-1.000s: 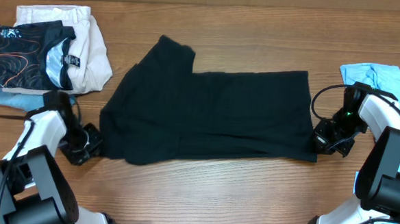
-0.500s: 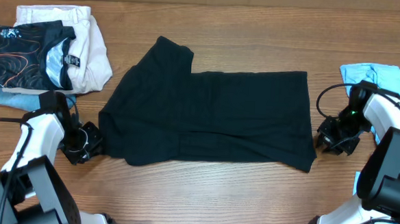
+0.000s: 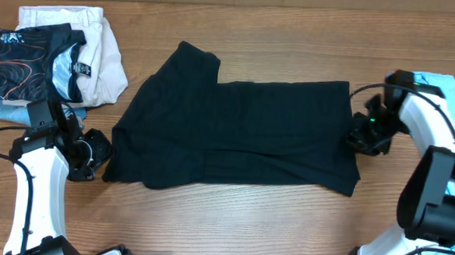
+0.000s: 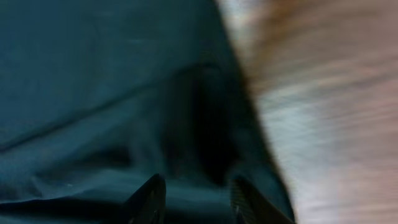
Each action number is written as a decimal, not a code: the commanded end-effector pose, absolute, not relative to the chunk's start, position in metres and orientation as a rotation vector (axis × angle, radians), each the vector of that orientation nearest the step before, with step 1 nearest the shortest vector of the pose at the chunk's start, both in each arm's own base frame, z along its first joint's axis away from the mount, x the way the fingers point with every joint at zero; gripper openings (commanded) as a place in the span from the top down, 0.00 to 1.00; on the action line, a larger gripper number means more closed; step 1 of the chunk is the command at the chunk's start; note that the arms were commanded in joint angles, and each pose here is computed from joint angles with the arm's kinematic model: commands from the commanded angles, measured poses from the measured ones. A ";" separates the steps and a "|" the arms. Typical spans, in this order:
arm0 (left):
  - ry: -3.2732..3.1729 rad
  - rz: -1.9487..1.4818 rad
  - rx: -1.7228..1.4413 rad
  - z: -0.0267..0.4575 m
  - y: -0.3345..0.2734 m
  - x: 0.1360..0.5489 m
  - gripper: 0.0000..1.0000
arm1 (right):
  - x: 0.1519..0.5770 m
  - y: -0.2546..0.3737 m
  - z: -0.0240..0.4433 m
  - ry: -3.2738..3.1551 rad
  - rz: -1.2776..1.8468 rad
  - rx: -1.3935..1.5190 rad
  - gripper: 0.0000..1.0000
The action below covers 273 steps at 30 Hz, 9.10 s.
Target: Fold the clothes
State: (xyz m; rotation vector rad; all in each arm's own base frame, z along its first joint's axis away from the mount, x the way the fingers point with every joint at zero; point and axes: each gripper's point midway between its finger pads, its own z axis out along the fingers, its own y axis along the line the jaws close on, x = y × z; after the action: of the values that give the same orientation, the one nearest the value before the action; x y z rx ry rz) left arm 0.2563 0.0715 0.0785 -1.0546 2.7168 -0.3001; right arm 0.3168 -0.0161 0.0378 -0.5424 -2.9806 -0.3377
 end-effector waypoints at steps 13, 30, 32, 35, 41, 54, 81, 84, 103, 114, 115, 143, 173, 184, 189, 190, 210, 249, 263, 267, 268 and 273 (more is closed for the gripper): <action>2.705 -0.321 -1.030 0.087 0.072 0.258 0.44 | 0.310 -0.031 0.040 -3.016 -0.135 -0.482 0.66; 2.703 -0.320 -1.029 0.087 0.072 0.259 0.44 | 0.304 -0.020 0.025 -3.016 -0.176 -0.417 0.71; 2.702 -0.320 -1.029 0.087 0.072 0.259 0.44 | 0.305 -0.018 0.025 -3.018 -0.194 -0.417 0.71; 2.702 -0.320 -1.029 0.087 0.072 0.259 0.44 | 0.307 -0.017 0.025 -3.024 -0.198 -0.416 0.71; 2.702 -0.320 -1.028 0.087 0.072 0.259 0.44 | 0.302 -0.015 0.026 -3.001 -0.208 -0.417 0.96; 2.701 -0.319 -1.029 0.087 0.072 0.259 0.45 | 0.308 -0.004 0.128 -2.925 -0.331 -0.439 0.96; 2.701 -0.319 -1.029 0.087 0.072 0.259 0.45 | 0.298 0.000 0.154 -2.913 -0.356 -0.392 0.96; 2.702 -0.319 -1.028 0.087 0.072 0.259 0.45 | 0.285 -0.012 0.153 -2.867 -0.263 -0.472 0.96; 2.692 -0.317 -1.023 0.088 0.073 0.262 0.45 | 0.281 -0.022 0.115 -2.850 -0.169 -0.528 0.96; 2.697 -0.318 -1.025 0.087 0.073 0.260 0.45 | 0.313 -0.028 0.104 -2.980 -0.174 -0.565 0.94; 2.697 -0.318 -1.025 0.087 0.073 0.260 0.45 | 0.310 -0.029 0.100 -2.971 -0.157 -0.564 0.93; 2.716 -0.478 -0.924 0.092 0.053 0.263 0.42 | 0.294 -0.026 0.057 -2.944 -0.106 -0.545 0.71; 2.940 -0.408 -0.740 0.048 0.003 0.232 0.39 | 0.289 -0.022 0.058 -2.919 -0.124 -0.539 0.70; 2.968 -0.463 -0.669 0.034 -0.015 0.235 0.51 | 0.289 -0.022 0.058 -2.919 -0.124 -0.539 0.70; 2.993 -0.531 -0.674 0.028 -0.023 0.234 0.57 | 0.289 -0.022 0.058 -2.919 -0.124 -0.539 0.70; 2.988 -0.562 -0.672 0.028 -0.026 0.236 0.58 | 0.289 -0.022 0.058 -2.919 -0.124 -0.539 0.70; 3.061 -0.427 -0.730 0.020 -0.014 0.220 0.60 | 0.289 -0.022 0.058 -2.919 -0.124 -0.539 0.70; 2.781 -0.588 -0.576 0.087 -0.017 0.307 0.96 | 0.289 -0.022 0.058 -2.919 -0.124 -0.539 0.70; 2.817 -0.439 -0.575 0.091 -0.001 0.309 0.96 | 0.289 -0.022 0.058 -2.919 -0.124 -0.539 0.70; 2.841 -0.429 -0.587 0.083 0.000 0.305 0.96 | 0.289 -0.022 0.058 -2.919 -0.124 -0.539 0.70; 2.842 -0.429 -0.588 0.082 0.000 0.305 0.96 | 0.289 -0.022 0.058 -2.919 -0.124 -0.539 0.70; 2.879 -0.415 -0.605 0.079 0.000 0.296 0.91 | 0.289 -0.022 0.058 -2.919 -0.123 -0.539 0.70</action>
State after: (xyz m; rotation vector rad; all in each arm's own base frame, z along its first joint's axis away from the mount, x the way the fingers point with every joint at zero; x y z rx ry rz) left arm 0.3052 -0.0024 0.0859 -0.6167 2.8349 -0.4544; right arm 0.2805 -0.0223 0.0477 -0.5356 -2.8737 -0.1193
